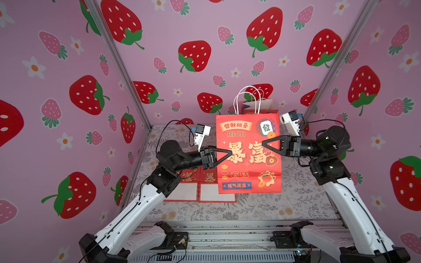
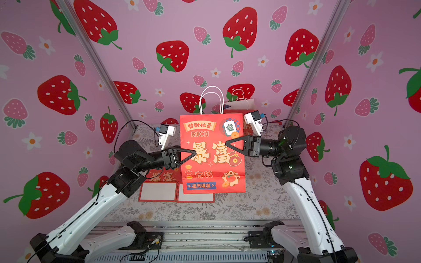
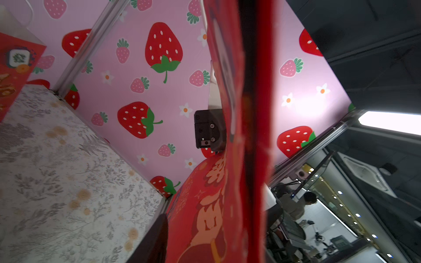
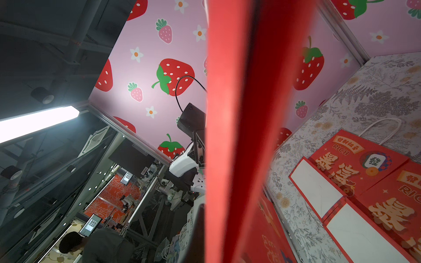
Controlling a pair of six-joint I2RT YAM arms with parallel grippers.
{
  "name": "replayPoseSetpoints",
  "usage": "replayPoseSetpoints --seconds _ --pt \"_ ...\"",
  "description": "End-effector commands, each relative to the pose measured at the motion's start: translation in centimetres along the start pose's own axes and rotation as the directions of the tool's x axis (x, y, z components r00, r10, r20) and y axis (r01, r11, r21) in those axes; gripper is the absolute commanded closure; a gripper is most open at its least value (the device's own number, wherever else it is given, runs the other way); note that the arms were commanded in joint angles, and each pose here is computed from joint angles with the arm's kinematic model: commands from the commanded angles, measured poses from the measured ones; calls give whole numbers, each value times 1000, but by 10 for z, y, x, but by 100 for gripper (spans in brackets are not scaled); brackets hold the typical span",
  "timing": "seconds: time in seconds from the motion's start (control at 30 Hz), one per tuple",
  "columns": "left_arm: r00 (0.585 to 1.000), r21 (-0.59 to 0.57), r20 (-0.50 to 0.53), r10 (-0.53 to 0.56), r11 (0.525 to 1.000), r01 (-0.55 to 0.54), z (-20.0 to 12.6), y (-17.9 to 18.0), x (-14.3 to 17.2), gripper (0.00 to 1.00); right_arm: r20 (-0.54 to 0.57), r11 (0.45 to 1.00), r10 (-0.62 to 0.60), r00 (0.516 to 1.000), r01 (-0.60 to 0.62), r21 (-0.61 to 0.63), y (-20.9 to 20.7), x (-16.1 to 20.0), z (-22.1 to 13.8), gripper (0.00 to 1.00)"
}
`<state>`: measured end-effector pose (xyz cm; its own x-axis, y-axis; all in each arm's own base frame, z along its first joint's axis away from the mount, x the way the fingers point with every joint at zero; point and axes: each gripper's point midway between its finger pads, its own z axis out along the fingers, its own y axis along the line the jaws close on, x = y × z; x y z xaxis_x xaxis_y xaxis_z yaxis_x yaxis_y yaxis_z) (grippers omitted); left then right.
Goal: Put away the paper bag
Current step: Press the paper bag.
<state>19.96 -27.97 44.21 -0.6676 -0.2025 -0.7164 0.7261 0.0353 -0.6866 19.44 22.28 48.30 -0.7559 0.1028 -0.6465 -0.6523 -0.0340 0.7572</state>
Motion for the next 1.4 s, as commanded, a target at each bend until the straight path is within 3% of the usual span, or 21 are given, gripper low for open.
replayPoseSetpoints --seconds 0.0,0.13,0.2,0.33,0.47,0.57,0.63,0.83,1.17,1.37 --pt "998 38 24 63 997 -64 2 -19 -12 69 8 999 -49 999 49 -11 6 -1 1 100" --pt "998 17 20 64 998 -64 2 -13 -10 91 9 999 -41 999 41 8 0 0 1 99" --pt "998 4 25 65 998 -65 1 -11 -10 100 6 999 -42 999 42 23 -4 3 1 90" --pt "997 -22 28 75 997 -75 0 -8 -10 100 -8 996 -33 999 34 79 -16 13 -2 67" --pt "996 -30 32 79 996 -78 -1 -7 -10 100 -20 994 -14 1000 16 108 -25 28 -6 37" --pt "996 -35 34 79 996 -78 0 -5 -11 100 -11 993 -4 1000 6 120 -29 36 -9 23" --pt "996 -34 38 78 996 -77 1 -4 -12 100 2 992 -1 1000 0 128 -32 39 -11 21" --pt "996 -29 45 74 997 -73 2 -4 -14 100 22 990 11 1000 -14 141 -38 44 -13 25" --pt "997 -44 39 71 997 -70 2 0 -11 100 4 990 35 999 -35 133 -45 46 -9 79" --pt "998 -52 12 69 996 -69 1 2 -5 100 0 991 27 1000 -27 133 -43 46 -9 99"
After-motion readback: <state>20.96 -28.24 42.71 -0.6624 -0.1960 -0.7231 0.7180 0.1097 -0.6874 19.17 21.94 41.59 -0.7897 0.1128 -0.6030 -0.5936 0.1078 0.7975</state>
